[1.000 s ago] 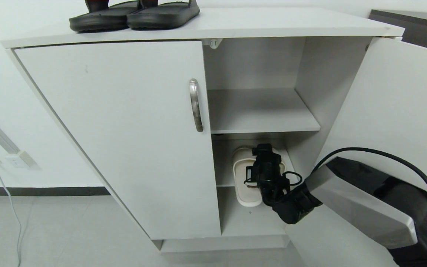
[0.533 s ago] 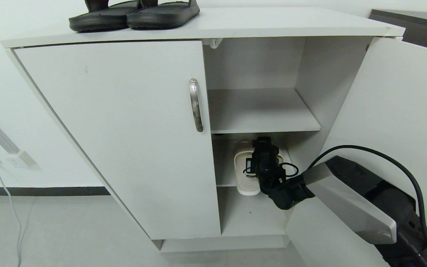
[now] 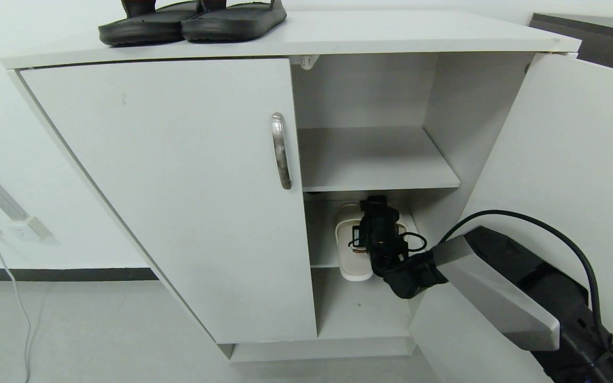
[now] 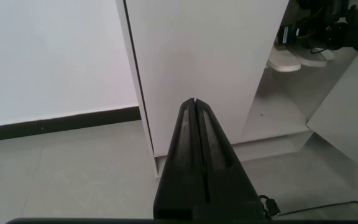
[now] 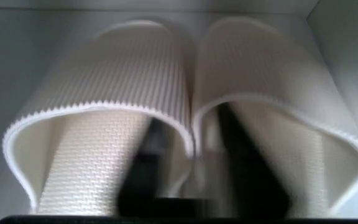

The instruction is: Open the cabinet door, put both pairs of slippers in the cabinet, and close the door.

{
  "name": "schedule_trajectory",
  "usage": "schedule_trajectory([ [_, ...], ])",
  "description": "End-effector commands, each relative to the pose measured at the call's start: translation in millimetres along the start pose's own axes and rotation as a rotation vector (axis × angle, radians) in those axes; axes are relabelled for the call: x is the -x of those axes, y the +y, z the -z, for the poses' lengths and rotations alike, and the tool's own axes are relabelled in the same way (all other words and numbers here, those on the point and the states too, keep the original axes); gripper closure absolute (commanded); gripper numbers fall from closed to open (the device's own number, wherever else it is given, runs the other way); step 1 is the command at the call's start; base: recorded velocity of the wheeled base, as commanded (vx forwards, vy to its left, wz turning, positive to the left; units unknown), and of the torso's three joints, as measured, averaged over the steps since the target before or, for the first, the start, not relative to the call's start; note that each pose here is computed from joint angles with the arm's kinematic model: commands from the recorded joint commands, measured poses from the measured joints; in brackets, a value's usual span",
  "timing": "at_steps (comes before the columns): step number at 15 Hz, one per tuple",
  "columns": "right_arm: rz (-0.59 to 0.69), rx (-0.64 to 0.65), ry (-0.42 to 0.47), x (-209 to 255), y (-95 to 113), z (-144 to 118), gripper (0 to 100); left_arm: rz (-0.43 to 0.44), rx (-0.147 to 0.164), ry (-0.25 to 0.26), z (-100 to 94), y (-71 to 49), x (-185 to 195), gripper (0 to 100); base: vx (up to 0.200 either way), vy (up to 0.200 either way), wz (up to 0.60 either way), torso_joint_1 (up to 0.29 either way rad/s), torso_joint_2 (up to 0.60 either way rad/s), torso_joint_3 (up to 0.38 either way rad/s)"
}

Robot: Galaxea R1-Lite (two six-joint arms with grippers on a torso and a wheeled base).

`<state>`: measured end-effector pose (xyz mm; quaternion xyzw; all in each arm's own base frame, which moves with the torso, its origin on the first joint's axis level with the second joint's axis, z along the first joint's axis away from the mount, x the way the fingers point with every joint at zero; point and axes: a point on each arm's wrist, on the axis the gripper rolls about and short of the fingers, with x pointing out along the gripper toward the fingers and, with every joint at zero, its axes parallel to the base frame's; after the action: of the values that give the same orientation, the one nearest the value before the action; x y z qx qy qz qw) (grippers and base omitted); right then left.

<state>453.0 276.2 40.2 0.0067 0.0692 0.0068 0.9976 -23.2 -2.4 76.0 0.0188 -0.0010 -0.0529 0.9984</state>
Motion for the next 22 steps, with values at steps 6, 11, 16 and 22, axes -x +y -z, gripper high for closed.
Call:
schedule_trajectory([
  [6, -0.031, 0.007, 0.002, 36, 2, -10, 0, 0.0, 0.001, 0.0, 0.0, 0.0, 0, 100, 0.0, 0.0, 0.0, 0.0, 0.0, 0.0],
  [11, -0.106, 0.007, -0.015, 104, 0, -21, 0, 0.0, 0.004, 0.0, 0.0, 0.0, 0, 100, 0.0, 0.0, 0.0, 0.0, 0.0, 0.0],
  [16, -0.184, 0.034, 0.019, 188, -30, -12, 0, 0.0, 0.004, 0.002, 0.0, 0.0, 0, 100, 0.0, 0.0, 0.0, 0.0, 0.0, 0.0],
  [22, -0.217, 0.03, 0.001, 203, -31, -9, 0, 0.0, 0.004, 0.002, 0.0, 0.0, 0, 100, 0.0, 0.0, 0.0, 0.0, 0.0, 0.0],
])
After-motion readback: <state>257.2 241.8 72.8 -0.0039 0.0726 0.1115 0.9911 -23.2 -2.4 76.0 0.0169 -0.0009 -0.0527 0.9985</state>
